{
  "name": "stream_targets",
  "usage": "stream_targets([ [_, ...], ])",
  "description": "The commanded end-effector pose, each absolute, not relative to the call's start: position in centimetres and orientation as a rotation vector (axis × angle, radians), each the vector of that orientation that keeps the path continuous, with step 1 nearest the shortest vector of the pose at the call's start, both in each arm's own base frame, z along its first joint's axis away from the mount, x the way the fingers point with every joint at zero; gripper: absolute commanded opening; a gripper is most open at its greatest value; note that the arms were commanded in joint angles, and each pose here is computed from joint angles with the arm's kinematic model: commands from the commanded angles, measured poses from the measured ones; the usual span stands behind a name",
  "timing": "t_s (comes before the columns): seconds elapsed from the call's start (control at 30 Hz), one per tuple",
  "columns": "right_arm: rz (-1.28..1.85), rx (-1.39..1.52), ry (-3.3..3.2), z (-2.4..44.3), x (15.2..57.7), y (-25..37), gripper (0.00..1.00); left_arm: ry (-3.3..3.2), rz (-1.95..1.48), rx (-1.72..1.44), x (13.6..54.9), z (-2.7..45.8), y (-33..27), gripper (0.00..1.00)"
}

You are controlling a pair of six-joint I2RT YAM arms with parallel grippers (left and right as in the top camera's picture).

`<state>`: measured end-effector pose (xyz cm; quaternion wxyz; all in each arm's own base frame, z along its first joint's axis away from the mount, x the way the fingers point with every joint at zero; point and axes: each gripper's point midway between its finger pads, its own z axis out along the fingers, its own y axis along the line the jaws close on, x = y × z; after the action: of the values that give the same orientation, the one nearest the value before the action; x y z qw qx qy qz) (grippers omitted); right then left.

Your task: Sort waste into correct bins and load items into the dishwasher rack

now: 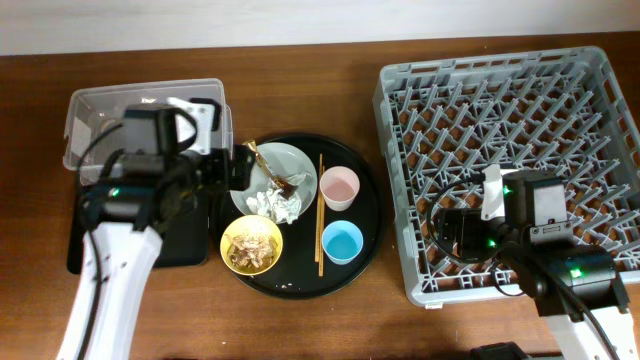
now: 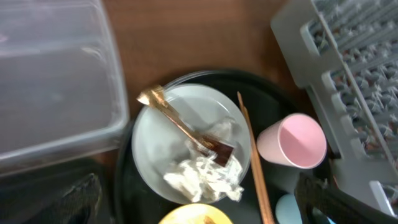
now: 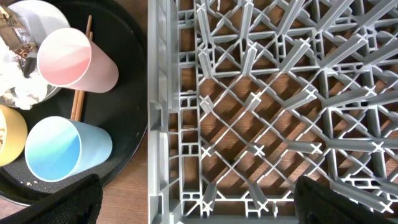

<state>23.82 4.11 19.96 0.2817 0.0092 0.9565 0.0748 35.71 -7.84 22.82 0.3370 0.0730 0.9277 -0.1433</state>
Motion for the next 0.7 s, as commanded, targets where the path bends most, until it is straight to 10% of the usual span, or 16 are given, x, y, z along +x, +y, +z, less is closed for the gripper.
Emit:
stream_targets([
  [0.0, 0.197, 0.030, 2.538, 20.9, 24.1, 4.0, 0.99, 2.536, -0.476, 0.274, 37.6, 17.5, -12.1, 0.92],
  [0.23, 0.195, 0.031, 2.546, 20.7, 24.0, 4.0, 0.99, 2.843, -0.287, 0.091, 39.2, 3.7, -13.2, 0.78],
  [0.47, 0.195, 0.031, 2.546, 20.7, 24.0, 4.0, 0.99, 2.771, -0.285, 0.075, 41.4, 3.2, -13.5, 0.40],
  [0.67, 0.196, 0.031, 2.547, 20.7, 23.9, 4.0, 0.99, 2.770, -0.258, 0.069, 41.5, 3.1, -13.2, 0.28],
])
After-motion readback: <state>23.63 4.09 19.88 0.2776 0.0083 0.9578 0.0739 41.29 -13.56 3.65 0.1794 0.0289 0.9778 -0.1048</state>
